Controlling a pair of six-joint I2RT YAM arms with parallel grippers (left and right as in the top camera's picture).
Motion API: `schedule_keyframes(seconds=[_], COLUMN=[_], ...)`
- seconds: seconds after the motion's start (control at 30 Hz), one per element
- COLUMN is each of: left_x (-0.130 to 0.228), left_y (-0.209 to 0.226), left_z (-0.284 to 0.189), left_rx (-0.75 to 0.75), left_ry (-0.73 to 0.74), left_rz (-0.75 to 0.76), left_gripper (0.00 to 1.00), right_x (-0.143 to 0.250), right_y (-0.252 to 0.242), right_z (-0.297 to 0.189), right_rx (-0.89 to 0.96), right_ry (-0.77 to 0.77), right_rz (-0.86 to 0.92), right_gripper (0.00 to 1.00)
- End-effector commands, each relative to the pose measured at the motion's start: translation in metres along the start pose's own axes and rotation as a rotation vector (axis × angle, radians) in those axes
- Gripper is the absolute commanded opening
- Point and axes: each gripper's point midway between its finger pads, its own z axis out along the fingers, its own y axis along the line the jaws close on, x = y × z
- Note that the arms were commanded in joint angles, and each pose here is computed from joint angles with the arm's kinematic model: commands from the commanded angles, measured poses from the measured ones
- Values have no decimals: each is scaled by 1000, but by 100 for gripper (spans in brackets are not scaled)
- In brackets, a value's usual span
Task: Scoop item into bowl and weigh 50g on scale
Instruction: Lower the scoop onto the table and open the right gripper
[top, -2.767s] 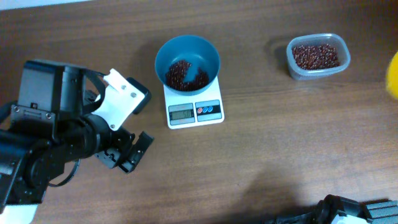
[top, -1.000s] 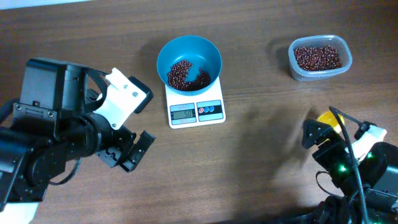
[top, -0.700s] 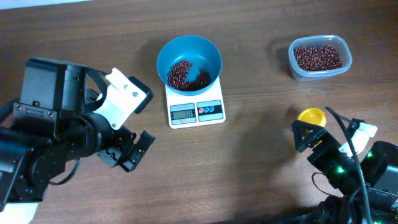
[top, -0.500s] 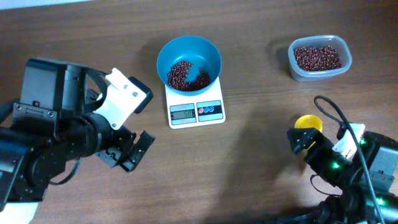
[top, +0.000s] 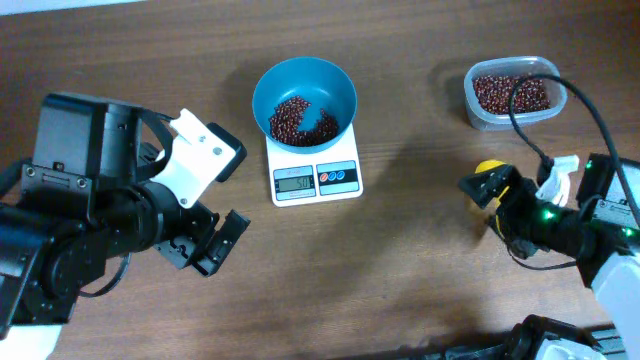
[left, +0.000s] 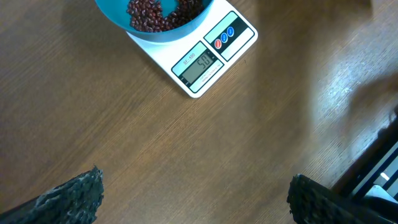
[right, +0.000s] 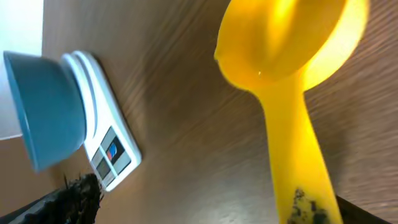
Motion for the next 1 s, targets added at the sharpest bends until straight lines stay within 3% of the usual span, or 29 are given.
schedule_keyframes(seconds=[0.0,0.13,0.3,0.4,0.5,0.57,0.67,0.73,0.87,0.97], left_x=[-3,-3,-3,-3,-3,-3,-3,-3,-3,-3], left_y=[-1,-1,-1,-1,-1,-1,-1,-1,-1,-1], left_z=[-3,-3,-3,-3,-3,-3,-3,-3,-3,-3], left_rx=[5,5,5,5,5,5,5,5,5,5], left_ry=[-15,-15,-15,-15,-15,-15,-15,-15,-15,-15], left_rz=[10,10,10,10,10,10,10,10,10,10], left_gripper=[99,98,99,98,98,98,99,99,99,98], right_x=[19,35,20,-3,-30,-11,20,32,20,3], right_y=[3,-20,-50,-45,10,25,32,25,37,77], right_z=[5,20,6,-15,-9,-1,3,-2,5,15], right_rx=[-39,47,313,449,339,286,292,330,282,100], right_ry=[132,237,157,122,125,201,305,347,293,213], right_rz=[151,345,431,274,-165,-287,-351,-272,-296,-367], right_gripper=[99,99,99,99,99,99,99,99,99,99])
